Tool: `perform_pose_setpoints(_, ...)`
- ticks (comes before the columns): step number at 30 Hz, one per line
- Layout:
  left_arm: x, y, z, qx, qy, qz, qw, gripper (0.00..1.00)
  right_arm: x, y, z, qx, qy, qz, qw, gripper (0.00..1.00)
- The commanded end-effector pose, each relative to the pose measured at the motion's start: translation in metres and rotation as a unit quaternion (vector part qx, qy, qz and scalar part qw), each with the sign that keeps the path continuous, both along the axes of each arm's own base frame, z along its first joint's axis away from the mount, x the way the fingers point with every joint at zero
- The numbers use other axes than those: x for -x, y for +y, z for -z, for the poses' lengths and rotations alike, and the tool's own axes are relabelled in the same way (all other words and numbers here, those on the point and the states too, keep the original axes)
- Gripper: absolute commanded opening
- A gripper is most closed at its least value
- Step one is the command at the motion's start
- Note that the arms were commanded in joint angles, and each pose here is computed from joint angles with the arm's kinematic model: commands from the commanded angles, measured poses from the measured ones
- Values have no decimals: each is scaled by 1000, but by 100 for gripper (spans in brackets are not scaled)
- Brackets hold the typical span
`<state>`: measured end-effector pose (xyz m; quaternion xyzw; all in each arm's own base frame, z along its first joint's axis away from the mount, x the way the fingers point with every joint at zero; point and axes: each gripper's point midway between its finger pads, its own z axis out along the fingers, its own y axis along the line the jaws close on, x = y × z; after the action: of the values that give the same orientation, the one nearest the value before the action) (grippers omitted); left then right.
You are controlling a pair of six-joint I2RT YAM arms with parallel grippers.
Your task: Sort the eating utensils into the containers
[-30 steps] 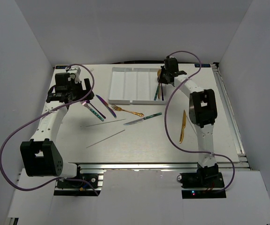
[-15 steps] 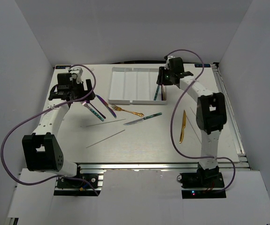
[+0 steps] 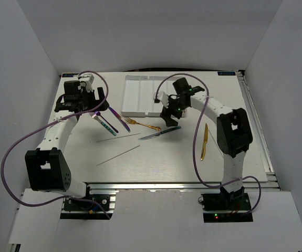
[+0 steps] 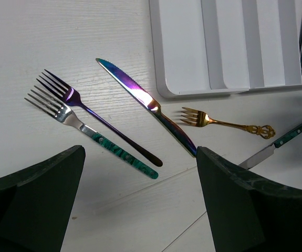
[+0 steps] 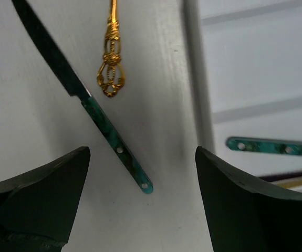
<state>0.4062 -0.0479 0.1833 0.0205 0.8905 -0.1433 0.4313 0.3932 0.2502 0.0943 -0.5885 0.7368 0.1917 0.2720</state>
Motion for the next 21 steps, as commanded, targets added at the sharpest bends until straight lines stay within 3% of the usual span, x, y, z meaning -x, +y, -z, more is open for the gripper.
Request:
perform_pose_setpoints(1,-5,-4,-27,11,-37,10,999,98,15,8,9,51,-37,-119,991,88)
perform_pose_setpoints(13,2,0,-25,5,-31,-5,999,98,29,19,66,122,-67,-225,964,84)
perform_pose_setpoints(19,5,2,-23,4,-27,-11,1000,98,46,11,93,150,-51,-268,950,77)
perform_pose_setpoints(21,5,2,-23,4,-27,-11,1000,98,48,8,103,158,-37,-278,947,70)
